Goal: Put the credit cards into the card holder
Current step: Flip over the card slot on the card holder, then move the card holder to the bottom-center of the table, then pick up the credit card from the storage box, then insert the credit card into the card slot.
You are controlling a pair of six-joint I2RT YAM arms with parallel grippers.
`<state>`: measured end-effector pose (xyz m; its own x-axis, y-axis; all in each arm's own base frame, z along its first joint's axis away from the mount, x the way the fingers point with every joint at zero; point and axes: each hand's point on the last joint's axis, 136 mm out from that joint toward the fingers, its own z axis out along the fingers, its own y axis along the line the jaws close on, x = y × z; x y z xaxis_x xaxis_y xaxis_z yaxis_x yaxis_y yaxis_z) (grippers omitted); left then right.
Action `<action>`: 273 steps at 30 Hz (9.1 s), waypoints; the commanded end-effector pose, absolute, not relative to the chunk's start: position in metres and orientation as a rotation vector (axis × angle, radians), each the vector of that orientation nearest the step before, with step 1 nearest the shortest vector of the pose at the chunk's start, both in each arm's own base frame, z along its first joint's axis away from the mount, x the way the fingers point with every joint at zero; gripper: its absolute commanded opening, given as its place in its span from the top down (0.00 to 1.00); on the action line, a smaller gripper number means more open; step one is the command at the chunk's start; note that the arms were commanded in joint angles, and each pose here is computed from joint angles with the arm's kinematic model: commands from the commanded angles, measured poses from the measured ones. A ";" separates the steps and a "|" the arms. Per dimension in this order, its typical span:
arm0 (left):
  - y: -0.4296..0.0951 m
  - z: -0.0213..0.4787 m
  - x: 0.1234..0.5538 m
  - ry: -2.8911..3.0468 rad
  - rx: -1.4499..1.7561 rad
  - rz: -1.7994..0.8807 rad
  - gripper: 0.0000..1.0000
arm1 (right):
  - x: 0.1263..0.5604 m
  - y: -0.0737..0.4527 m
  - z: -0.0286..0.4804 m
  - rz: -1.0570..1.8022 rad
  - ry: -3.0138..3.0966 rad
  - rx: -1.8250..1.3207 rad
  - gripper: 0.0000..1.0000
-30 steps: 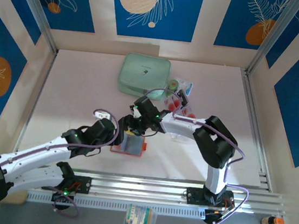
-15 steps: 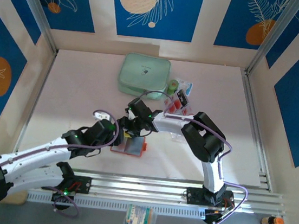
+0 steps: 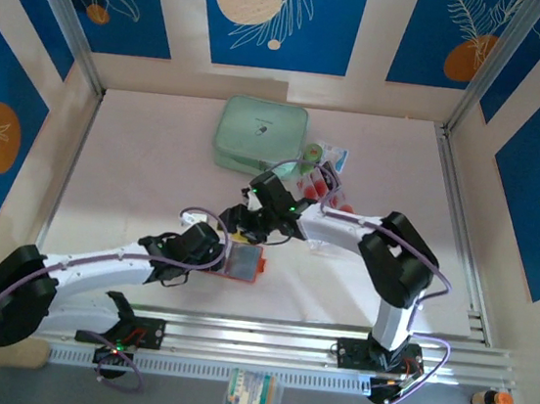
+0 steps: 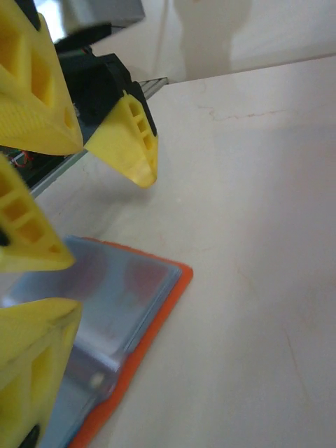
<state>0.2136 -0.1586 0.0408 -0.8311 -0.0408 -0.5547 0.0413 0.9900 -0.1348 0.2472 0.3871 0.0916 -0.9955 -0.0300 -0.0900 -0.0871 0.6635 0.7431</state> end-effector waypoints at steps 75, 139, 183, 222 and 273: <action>-0.178 0.078 0.234 2.474 0.009 -0.249 0.02 | 0.212 0.270 0.036 0.464 3.009 -0.127 0.98; -0.184 0.070 0.239 2.503 0.019 -0.229 0.00 | 0.422 0.191 0.108 -0.234 2.779 -0.481 0.69; -0.184 0.074 0.239 2.498 0.036 -0.236 0.00 | 0.406 0.215 0.170 0.126 2.711 -0.483 1.00; -0.187 0.038 0.236 2.609 0.281 -0.016 0.00 | 0.235 0.296 0.095 1.206 2.344 0.037 1.00; -0.161 0.024 0.222 2.664 0.185 0.091 0.00 | 0.248 0.312 0.071 1.162 2.339 0.092 1.00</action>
